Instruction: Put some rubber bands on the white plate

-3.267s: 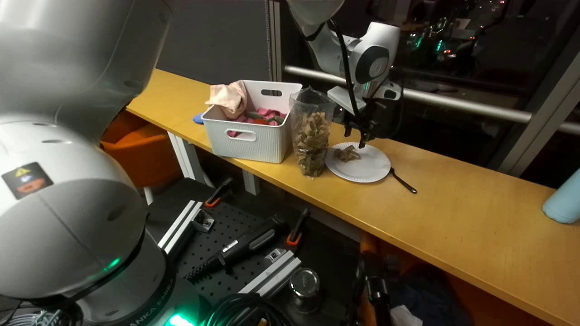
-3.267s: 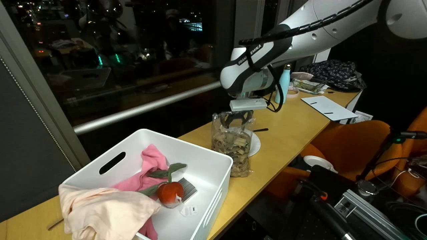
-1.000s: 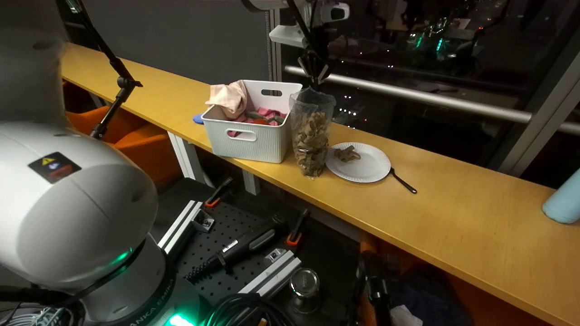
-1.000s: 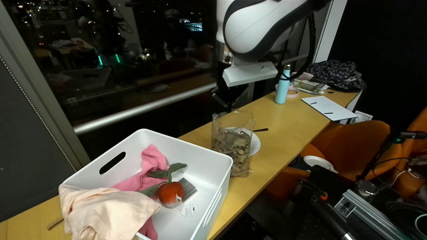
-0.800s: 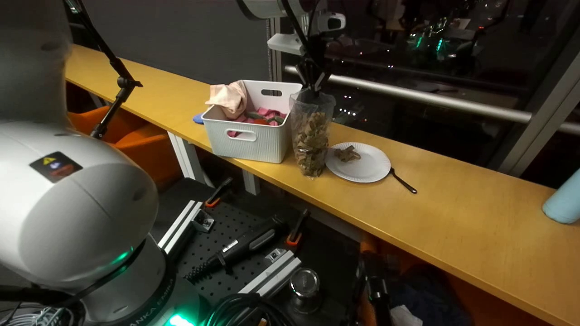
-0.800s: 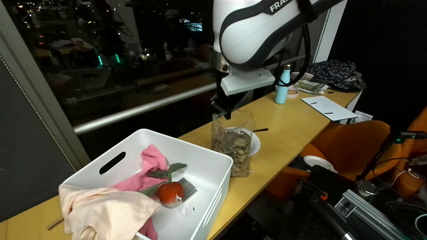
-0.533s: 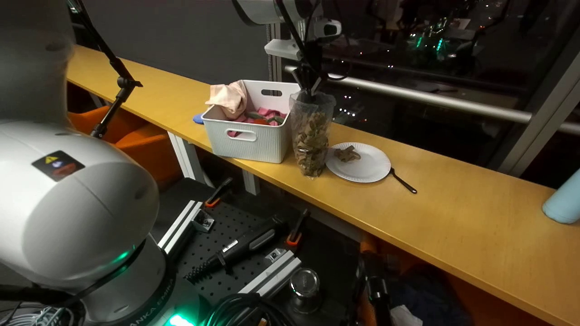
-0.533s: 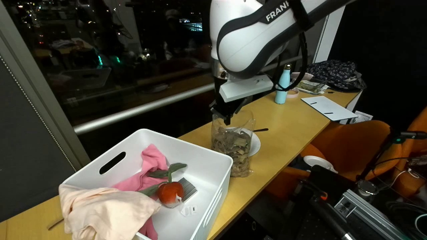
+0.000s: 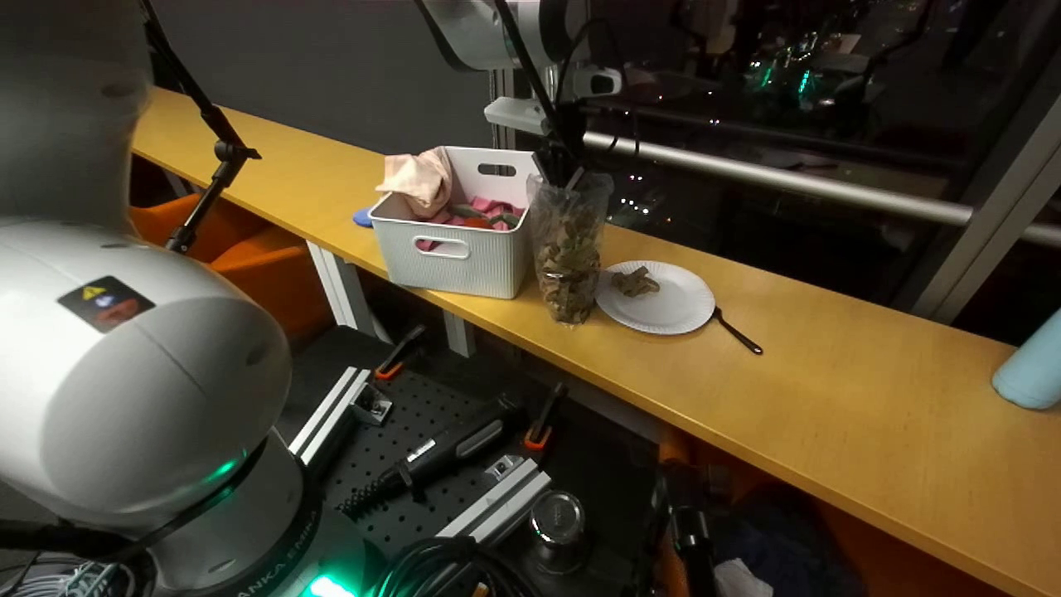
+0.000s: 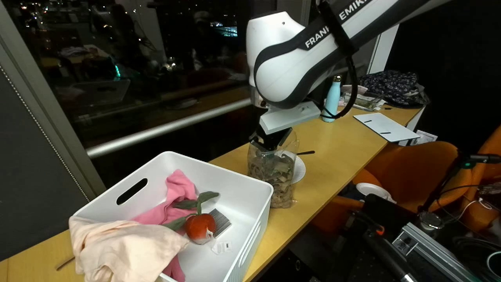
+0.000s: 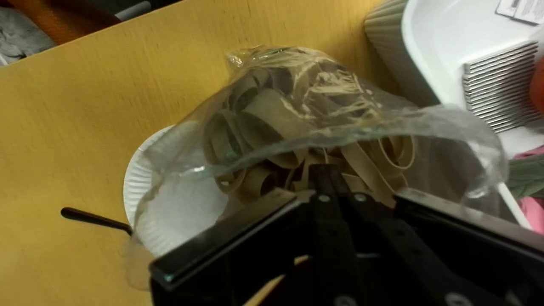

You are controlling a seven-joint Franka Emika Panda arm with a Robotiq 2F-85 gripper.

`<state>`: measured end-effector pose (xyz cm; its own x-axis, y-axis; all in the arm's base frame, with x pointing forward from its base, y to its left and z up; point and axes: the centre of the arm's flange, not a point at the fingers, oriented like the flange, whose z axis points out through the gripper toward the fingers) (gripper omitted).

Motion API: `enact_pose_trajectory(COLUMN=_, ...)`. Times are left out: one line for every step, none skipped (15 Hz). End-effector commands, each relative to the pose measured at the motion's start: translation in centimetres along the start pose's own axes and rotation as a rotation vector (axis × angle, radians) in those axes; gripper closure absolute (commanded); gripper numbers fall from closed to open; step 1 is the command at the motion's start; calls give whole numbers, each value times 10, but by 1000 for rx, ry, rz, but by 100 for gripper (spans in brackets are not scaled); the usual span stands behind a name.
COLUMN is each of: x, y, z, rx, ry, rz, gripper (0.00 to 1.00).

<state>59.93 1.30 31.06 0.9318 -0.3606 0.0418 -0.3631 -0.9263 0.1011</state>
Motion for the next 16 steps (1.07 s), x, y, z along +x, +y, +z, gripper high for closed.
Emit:
enact_pose_trajectory(x=-4, y=11, z=11, rx=12, ry=-27, rz=12, gripper=92)
enact_pose_trajectory(x=-5, y=14, z=15, rx=11, ry=-34, rz=16, gripper=89)
enact_pose_trajectory(x=-4, y=17, z=18, rx=11, ry=-40, rz=24, gripper=83)
enact_pose_trajectory(x=-5, y=21, z=20, rx=10, ry=-44, rz=32, gripper=86)
enact_pose_trajectory(x=-6, y=26, z=20, rx=10, ry=-44, rz=43, gripper=78)
enact_pose_trajectory(x=-6, y=31, z=20, rx=12, ry=-47, rz=53, gripper=72)
enact_pose_trajectory(x=-4, y=35, z=23, rx=11, ry=-52, rz=62, gripper=70)
enact_pose_trajectory(x=-1, y=37, z=26, rx=12, ry=-56, rz=68, gripper=67)
enact_pose_trajectory(x=4, y=38, z=29, rx=11, ry=-58, rz=71, gripper=65)
enact_pose_trajectory(x=8, y=37, z=32, rx=11, ry=-62, rz=73, gripper=64)
enact_pose_trajectory(x=12, y=35, z=33, rx=10, ry=-60, rz=73, gripper=58)
enact_pose_trajectory(x=14, y=32, z=34, rx=11, ry=-59, rz=73, gripper=58)
enact_pose_trajectory(x=17, y=28, z=34, rx=13, ry=-53, rz=73, gripper=56)
enact_pose_trajectory(x=21, y=23, z=35, rx=14, ry=-44, rz=70, gripper=55)
enact_pose_trajectory(x=25, y=17, z=35, rx=12, ry=-33, rz=67, gripper=53)
enact_pose_trajectory(x=28, y=12, z=36, rx=17, ry=-27, rz=61, gripper=51)
